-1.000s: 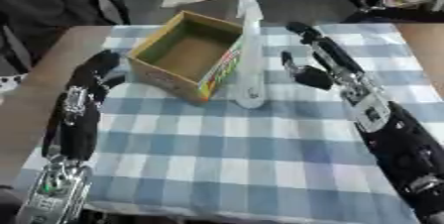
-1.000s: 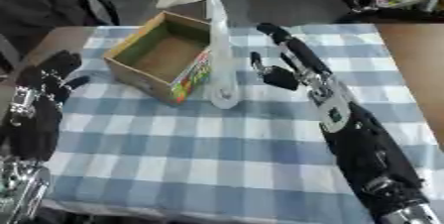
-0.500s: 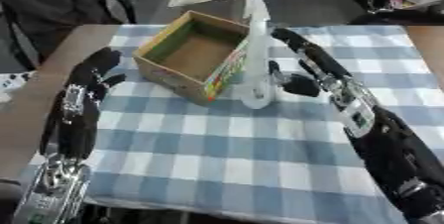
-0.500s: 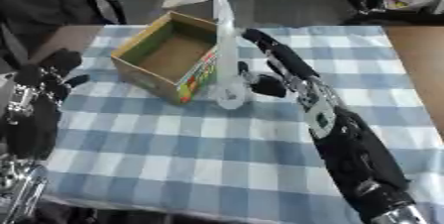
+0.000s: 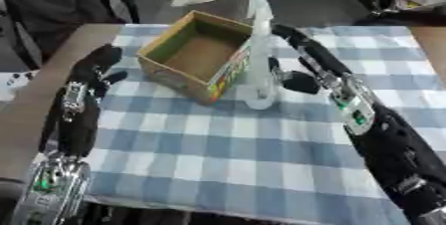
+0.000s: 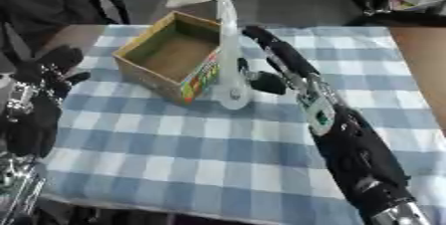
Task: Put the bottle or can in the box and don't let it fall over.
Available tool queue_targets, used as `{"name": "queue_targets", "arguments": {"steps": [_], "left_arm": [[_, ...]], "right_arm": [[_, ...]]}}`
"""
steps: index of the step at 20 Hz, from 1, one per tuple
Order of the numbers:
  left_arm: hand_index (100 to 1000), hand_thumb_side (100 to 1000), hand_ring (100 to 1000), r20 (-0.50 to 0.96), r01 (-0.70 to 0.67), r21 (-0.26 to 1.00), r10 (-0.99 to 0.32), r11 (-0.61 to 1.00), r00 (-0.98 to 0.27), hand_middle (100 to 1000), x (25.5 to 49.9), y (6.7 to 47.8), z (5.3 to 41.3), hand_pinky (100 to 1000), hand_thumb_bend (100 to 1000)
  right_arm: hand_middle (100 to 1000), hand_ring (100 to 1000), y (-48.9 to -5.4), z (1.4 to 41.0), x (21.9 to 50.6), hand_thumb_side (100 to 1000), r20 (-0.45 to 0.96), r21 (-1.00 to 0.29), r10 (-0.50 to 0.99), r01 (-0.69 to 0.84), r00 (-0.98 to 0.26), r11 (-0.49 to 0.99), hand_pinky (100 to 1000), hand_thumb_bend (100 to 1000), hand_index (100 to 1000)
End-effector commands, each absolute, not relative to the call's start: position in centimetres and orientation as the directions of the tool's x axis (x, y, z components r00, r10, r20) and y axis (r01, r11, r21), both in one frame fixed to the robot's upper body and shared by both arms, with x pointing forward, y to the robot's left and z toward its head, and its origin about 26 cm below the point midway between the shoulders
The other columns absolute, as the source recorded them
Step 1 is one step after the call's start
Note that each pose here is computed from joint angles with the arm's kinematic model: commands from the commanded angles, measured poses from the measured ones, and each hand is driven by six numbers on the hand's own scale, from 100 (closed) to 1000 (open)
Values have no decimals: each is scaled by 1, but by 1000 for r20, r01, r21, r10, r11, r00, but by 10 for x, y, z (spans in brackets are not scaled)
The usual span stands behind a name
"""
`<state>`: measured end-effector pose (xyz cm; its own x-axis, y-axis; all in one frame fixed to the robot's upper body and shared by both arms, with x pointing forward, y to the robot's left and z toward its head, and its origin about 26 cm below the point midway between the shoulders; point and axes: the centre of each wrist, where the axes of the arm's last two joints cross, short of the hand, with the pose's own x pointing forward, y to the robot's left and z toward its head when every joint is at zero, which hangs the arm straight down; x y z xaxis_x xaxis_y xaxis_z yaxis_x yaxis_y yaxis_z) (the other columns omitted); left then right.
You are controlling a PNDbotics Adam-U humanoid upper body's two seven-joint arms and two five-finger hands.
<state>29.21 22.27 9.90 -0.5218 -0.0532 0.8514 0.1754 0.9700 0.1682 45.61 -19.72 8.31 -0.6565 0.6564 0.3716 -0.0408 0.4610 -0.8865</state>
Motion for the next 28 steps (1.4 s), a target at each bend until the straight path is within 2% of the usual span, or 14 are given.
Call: {"name": "queue_targets", "arguments": {"steps": [1,12,15,20,21,24,25,28], "left_arm": [[902,961,921,830,181,184,-54,966,-556,818,293,223,110,847,243],[901,948,918,815,205,183,-31,962,-579,816,294,219,119,845,253],[901,946,918,812,207,180,-27,962,-583,816,294,219,120,845,255],[901,946,917,811,209,182,-27,961,-584,815,294,218,121,844,257],[900,944,916,810,209,182,-26,961,-586,814,294,218,121,844,258],[900,939,915,804,209,182,-23,961,-594,814,294,218,124,843,261],[900,937,915,803,209,182,-22,961,-596,814,294,218,125,842,263],[900,934,914,798,211,180,-17,961,-603,813,294,218,127,841,265]], "right_arm": [[1000,1000,-201,102,462,670,349,-886,658,-7,-667,464,868,100,1000],[979,1000,-203,113,465,681,342,-886,651,-1,-677,464,851,100,1000],[975,1000,-204,114,465,709,349,-883,649,-6,-676,469,847,100,1000],[989,1000,-210,110,464,831,391,-878,653,-49,-649,476,842,100,1000],[997,1000,-211,109,464,908,410,-873,654,-64,-636,484,839,100,1000],[1000,1000,-213,111,464,950,453,-859,655,-101,-605,501,840,100,1000],[1000,1000,-213,112,464,989,463,-857,655,-112,-597,504,840,100,1000],[1000,1000,-212,116,464,1000,482,-853,652,-142,-586,503,843,100,1000]]}}
